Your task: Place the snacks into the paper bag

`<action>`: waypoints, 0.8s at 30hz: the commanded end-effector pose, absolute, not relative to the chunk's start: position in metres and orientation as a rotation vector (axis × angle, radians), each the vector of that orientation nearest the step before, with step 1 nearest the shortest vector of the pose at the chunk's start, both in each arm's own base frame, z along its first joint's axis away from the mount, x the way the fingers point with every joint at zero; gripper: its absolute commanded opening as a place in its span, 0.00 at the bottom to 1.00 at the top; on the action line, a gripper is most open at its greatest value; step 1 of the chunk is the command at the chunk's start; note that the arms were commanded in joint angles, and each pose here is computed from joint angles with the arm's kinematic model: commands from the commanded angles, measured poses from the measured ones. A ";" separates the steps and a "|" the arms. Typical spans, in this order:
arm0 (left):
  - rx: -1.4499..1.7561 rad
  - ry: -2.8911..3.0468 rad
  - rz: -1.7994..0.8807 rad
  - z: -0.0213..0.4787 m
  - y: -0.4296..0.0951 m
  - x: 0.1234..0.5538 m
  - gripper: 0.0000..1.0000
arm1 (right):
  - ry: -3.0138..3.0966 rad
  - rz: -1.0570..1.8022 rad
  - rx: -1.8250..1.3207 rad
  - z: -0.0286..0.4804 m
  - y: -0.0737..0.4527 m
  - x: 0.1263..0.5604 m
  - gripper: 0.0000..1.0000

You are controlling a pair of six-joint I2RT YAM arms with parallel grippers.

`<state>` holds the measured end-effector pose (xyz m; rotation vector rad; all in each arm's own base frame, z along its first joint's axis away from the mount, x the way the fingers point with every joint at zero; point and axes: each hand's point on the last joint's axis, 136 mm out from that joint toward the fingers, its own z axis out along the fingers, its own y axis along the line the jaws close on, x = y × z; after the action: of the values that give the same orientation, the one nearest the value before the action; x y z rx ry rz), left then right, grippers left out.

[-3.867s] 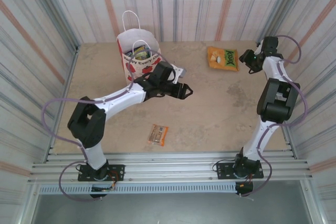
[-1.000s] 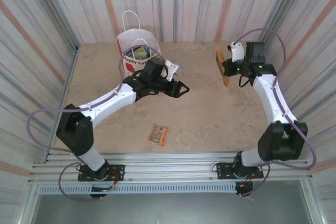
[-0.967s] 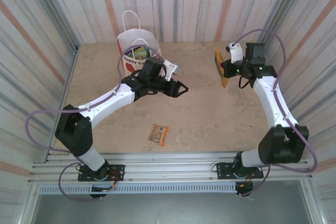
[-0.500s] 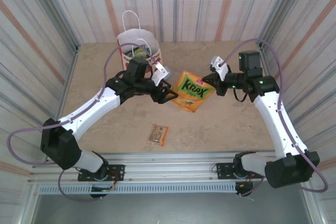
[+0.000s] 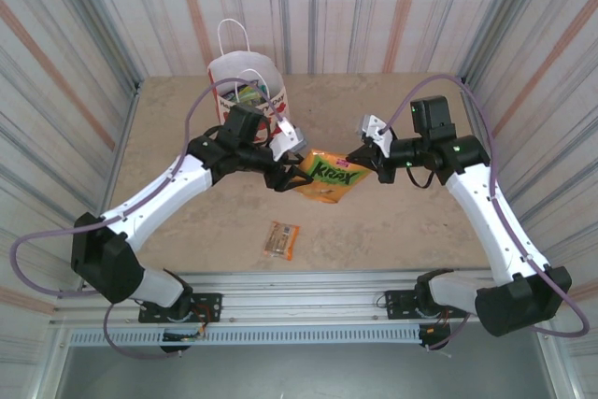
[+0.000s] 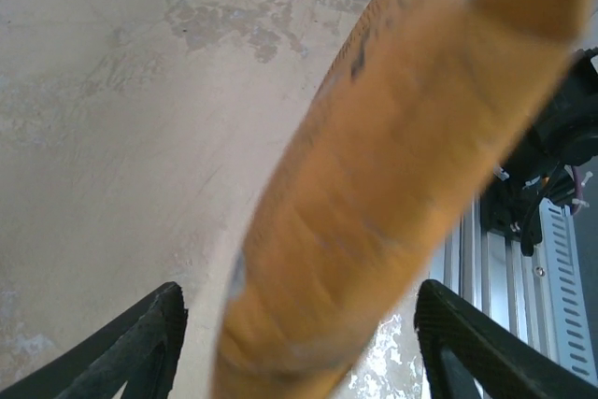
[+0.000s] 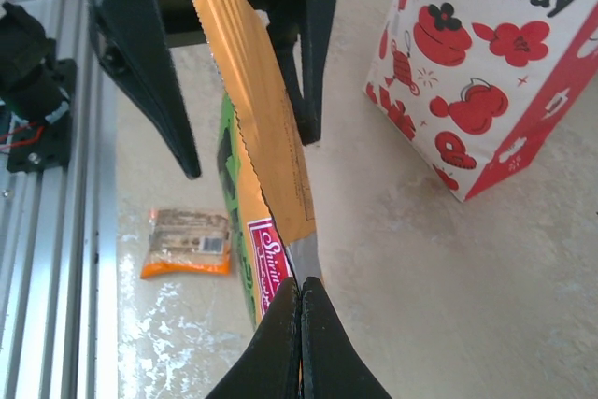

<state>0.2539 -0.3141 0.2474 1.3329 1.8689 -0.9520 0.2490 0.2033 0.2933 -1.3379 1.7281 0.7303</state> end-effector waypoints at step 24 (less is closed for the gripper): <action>1.255 1.804 -1.117 0.295 -0.332 0.250 0.13 | 1.606 0.560 -1.218 0.331 0.193 0.254 0.24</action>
<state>0.2443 -0.3338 0.2633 1.3460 1.8313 -1.0685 0.2473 0.2000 0.3174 -1.2875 1.6350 0.6393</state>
